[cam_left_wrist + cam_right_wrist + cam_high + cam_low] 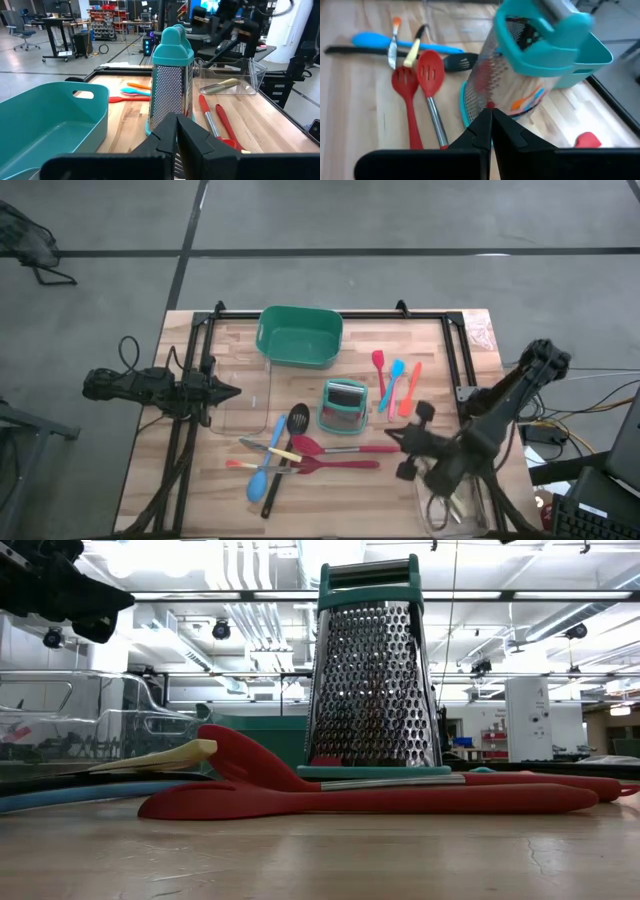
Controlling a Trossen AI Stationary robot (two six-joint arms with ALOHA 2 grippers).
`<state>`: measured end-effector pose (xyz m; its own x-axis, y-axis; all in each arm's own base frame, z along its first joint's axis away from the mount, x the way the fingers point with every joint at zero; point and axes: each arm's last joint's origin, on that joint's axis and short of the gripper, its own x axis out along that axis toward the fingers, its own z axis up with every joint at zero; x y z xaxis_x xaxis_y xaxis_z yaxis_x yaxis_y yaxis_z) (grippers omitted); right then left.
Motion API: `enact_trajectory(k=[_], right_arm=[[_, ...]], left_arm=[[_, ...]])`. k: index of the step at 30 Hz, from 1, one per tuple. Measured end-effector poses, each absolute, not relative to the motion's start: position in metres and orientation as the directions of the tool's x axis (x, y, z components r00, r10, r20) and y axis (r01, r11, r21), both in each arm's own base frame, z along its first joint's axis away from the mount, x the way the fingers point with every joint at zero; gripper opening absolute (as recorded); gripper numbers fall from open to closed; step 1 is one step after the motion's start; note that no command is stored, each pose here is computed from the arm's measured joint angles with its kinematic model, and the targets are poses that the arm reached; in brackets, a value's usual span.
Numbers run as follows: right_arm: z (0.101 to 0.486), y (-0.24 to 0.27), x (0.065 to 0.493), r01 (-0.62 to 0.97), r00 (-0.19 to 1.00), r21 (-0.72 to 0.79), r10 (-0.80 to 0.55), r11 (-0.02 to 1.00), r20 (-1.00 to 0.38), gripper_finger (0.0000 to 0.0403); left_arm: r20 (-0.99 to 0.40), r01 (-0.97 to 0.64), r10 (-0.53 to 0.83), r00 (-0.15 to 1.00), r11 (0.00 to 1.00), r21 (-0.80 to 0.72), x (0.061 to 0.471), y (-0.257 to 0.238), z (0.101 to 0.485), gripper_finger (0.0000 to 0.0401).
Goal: Pick & Place Kitchen Items
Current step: Put the yellow table knife into the bottom transparent bin
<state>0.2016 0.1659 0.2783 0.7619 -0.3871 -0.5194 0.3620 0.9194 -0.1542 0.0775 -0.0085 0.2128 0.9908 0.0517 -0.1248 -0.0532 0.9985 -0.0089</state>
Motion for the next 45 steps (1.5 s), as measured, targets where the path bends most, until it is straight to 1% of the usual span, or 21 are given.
enact_trajectory(k=[7,10,15,21,27,34,39,43,45], right_arm=[[0.267,0.116,0.168,0.335,0.852,-0.024,-0.314,0.942,-0.42,0.0008],[0.257,0.099,0.156,0.253,0.89,0.021,-0.225,0.967,-0.396,0.0008],[0.242,0.077,0.14,0.153,0.953,0.073,-0.128,0.985,-0.273,0.0008],[0.221,0.062,0.126,0.147,0.971,0.099,-0.124,0.984,-0.205,0.0008],[0.211,0.057,0.116,0.109,0.979,0.094,-0.09,0.99,-0.181,0.0008],[0.217,0.048,0.109,0.115,0.986,0.035,-0.11,0.993,-0.122,0.0008],[0.218,0.048,0.105,0.033,0.995,0.034,-0.029,0.999,-0.096,0.0008],[0.213,0.047,0.103,0.027,0.995,0.026,-0.025,0.999,-0.094,0.0008],[0.213,0.045,0.102,0.059,0.995,0.026,-0.057,0.998,-0.079,0.0008]], left_arm=[[-0.125,-0.053,0.052,0.991,0.999,-0.009,0.078,-0.009,0.213,0.0019],[-0.125,-0.053,0.052,0.991,0.999,-0.009,0.077,-0.009,0.213,0.0019],[-0.124,-0.053,0.052,0.991,0.999,-0.009,0.077,-0.009,0.213,0.0019],[-0.125,-0.053,0.052,0.991,0.999,-0.009,0.077,-0.009,0.213,0.0019],[-0.125,-0.053,0.051,0.991,0.999,-0.009,0.077,-0.009,0.213,0.0019],[-0.125,-0.053,0.051,0.991,0.999,-0.009,0.077,-0.009,0.213,0.0019],[-0.125,-0.053,0.052,0.991,0.999,-0.009,0.078,-0.009,0.213,0.0019],[-0.125,-0.053,0.052,0.991,0.999,-0.009,0.077,-0.009,0.213,0.0019],[-0.125,-0.053,0.052,0.991,0.999,-0.009,0.077,-0.009,0.213,0.0019]])
